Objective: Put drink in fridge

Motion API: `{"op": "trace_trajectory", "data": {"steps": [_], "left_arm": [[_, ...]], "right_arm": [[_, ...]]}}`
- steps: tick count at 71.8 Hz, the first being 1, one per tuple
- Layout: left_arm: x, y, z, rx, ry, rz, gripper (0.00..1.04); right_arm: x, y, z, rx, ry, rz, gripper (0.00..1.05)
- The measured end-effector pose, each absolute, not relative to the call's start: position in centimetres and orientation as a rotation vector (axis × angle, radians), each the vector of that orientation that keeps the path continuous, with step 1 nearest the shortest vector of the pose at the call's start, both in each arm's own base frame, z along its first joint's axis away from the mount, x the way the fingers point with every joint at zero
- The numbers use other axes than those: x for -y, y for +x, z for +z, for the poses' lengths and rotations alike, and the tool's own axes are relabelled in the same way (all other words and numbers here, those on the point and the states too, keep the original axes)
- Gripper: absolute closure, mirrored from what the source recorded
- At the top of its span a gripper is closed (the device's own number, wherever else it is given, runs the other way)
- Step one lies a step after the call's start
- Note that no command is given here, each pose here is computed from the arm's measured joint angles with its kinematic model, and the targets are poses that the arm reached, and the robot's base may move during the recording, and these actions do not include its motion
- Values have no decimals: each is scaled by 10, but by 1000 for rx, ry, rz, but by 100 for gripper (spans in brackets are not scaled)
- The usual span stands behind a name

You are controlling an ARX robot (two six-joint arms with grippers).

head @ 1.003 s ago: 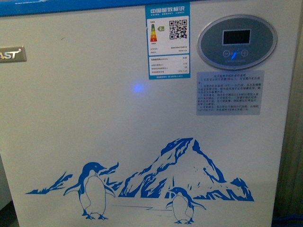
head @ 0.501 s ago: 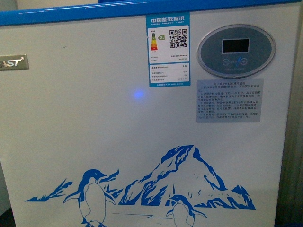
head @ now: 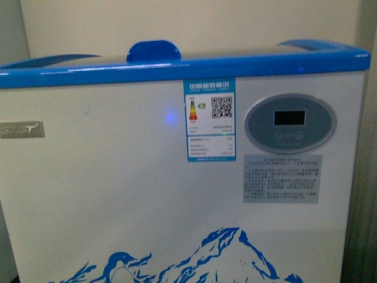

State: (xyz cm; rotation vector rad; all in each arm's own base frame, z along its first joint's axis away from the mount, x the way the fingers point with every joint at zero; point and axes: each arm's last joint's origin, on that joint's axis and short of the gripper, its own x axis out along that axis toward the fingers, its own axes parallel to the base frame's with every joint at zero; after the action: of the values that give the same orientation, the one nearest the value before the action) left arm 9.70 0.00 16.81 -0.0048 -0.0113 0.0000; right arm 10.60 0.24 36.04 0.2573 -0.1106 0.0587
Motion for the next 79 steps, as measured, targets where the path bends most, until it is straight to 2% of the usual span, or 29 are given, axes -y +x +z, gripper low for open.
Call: {"op": "trace_trajectory", "data": {"steps": [69, 73, 74, 79], "left_arm": [[0, 97, 168, 11, -4, 0, 8], [0, 97, 168, -70, -55, 1, 8], [1, 98, 168, -145, -80, 3, 8], [3, 105, 165, -341, -193, 20, 8]], "right_arm": [[-2, 106, 361, 113, 257, 59, 61], [-2, 106, 361, 113, 257, 59, 61], [-2, 106, 361, 113, 257, 59, 61], [-2, 106, 361, 113, 257, 59, 61]]}}
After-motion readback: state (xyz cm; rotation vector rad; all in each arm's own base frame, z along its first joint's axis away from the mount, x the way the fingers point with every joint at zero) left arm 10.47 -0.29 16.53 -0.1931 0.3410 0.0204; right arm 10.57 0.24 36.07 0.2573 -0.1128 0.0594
